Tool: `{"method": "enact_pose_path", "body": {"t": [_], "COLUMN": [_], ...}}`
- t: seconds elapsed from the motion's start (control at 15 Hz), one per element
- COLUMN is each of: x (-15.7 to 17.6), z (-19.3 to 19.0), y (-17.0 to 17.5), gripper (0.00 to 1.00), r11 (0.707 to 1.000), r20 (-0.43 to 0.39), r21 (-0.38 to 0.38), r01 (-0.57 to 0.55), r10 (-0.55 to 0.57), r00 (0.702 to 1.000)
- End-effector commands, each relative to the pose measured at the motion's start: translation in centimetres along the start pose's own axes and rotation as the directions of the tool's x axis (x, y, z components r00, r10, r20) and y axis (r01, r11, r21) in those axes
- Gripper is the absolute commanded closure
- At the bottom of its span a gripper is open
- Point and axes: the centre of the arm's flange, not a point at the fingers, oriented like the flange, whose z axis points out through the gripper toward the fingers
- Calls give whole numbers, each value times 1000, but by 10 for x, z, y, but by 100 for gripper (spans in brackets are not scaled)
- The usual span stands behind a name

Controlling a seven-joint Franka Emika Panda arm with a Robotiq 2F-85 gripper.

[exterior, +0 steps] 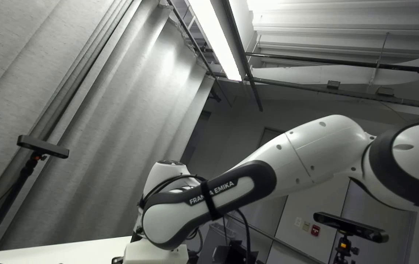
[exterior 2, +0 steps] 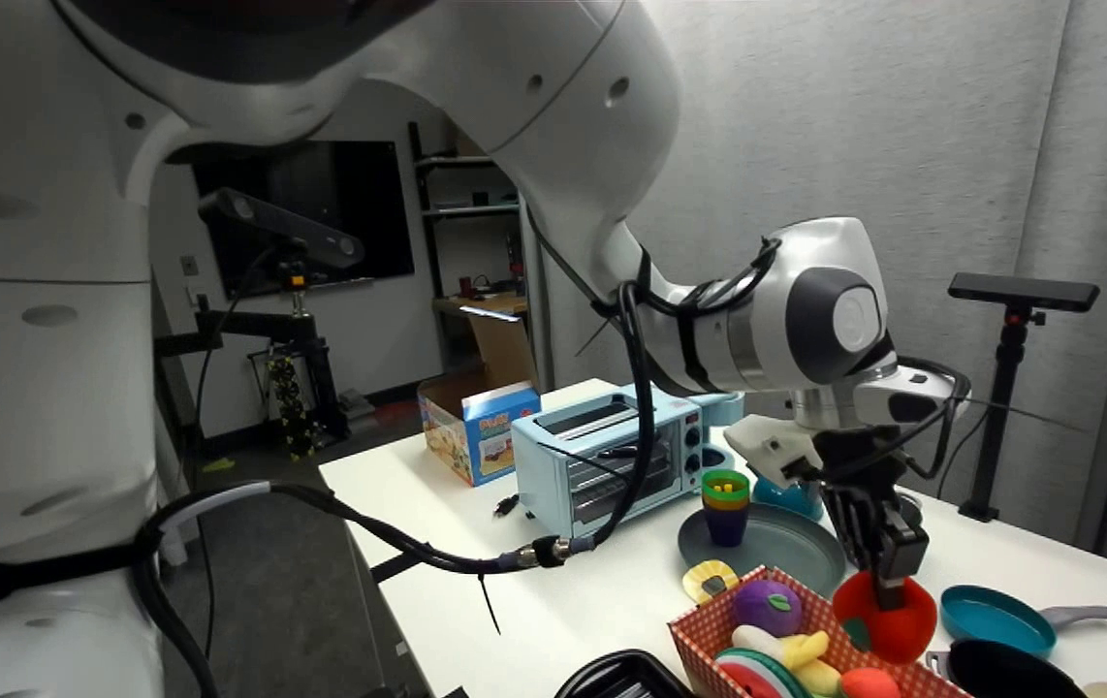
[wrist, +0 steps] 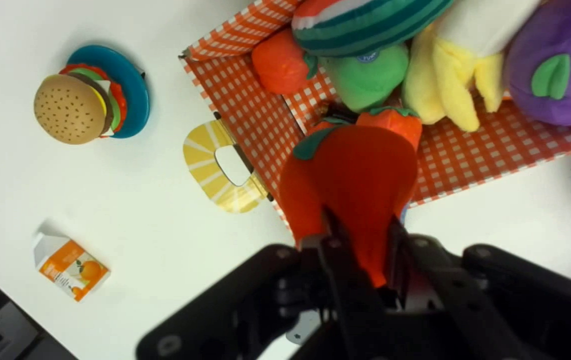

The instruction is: Pick up the red and purple plush toys from the basket and place them on the black tray.

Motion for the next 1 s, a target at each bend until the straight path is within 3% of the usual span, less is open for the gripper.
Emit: {"method": "enact_pose_path", "body": {"t": [0.0, 0.33, 0.67, 0.93], "x": [-38, -96, -153, -177], "z": [-37, -33, -20, -9], "y": [16, 15, 10, 4], "gripper": [95, 95, 95, 95], "r11": [996, 968, 916, 881], "r20": [-8, 95, 208, 260], "r21": [35, 106, 130, 131], "r01": [77, 228, 380, 455], "r10": [-77, -238, -400, -473], "r00": [997, 967, 892, 842]}}
